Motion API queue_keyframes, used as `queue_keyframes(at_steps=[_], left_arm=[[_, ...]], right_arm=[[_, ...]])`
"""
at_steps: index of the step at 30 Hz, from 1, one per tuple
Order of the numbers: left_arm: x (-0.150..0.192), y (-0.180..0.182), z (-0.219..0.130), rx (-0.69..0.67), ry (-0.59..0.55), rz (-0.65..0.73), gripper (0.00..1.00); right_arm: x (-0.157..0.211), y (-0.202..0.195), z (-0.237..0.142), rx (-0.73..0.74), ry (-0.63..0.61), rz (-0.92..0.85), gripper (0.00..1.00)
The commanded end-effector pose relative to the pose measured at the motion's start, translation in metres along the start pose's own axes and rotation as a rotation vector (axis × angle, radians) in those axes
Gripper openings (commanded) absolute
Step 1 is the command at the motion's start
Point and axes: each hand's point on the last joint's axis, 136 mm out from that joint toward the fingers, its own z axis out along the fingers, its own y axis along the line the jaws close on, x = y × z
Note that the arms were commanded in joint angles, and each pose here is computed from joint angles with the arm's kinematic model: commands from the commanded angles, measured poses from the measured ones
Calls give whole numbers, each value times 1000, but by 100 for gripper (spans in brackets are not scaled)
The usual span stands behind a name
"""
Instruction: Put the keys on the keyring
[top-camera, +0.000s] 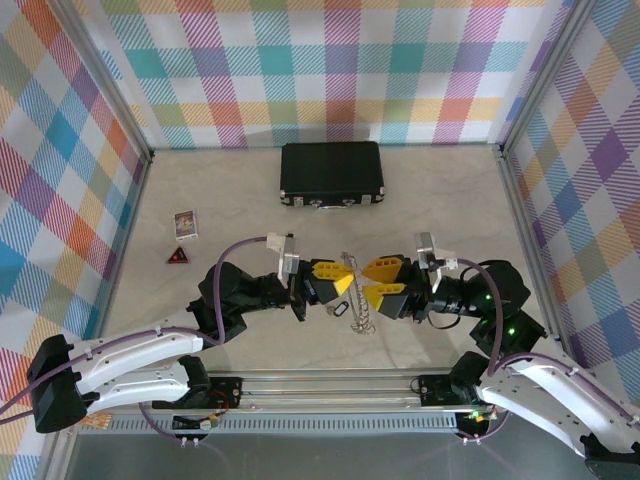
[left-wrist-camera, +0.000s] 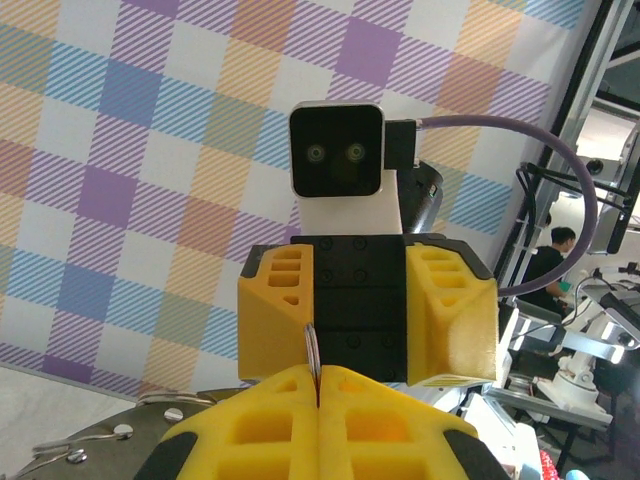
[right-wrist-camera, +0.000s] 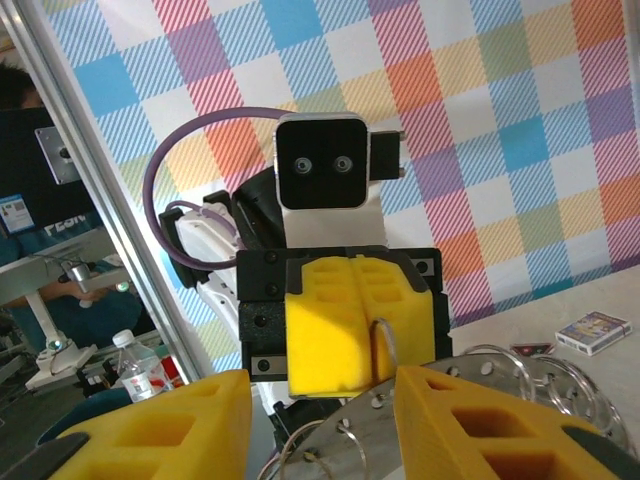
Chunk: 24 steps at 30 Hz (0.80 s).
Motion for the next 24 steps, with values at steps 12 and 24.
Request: queue_keyframes(at_steps=[12,24], left_arm=[[-19,-17,-5,55,-58,49,0],[-17,-17,-3,63,-52,43,0]], right_arm=[[1,-7,4,17,-6,27,37],[-3,3,9,-63,-19,22,25]])
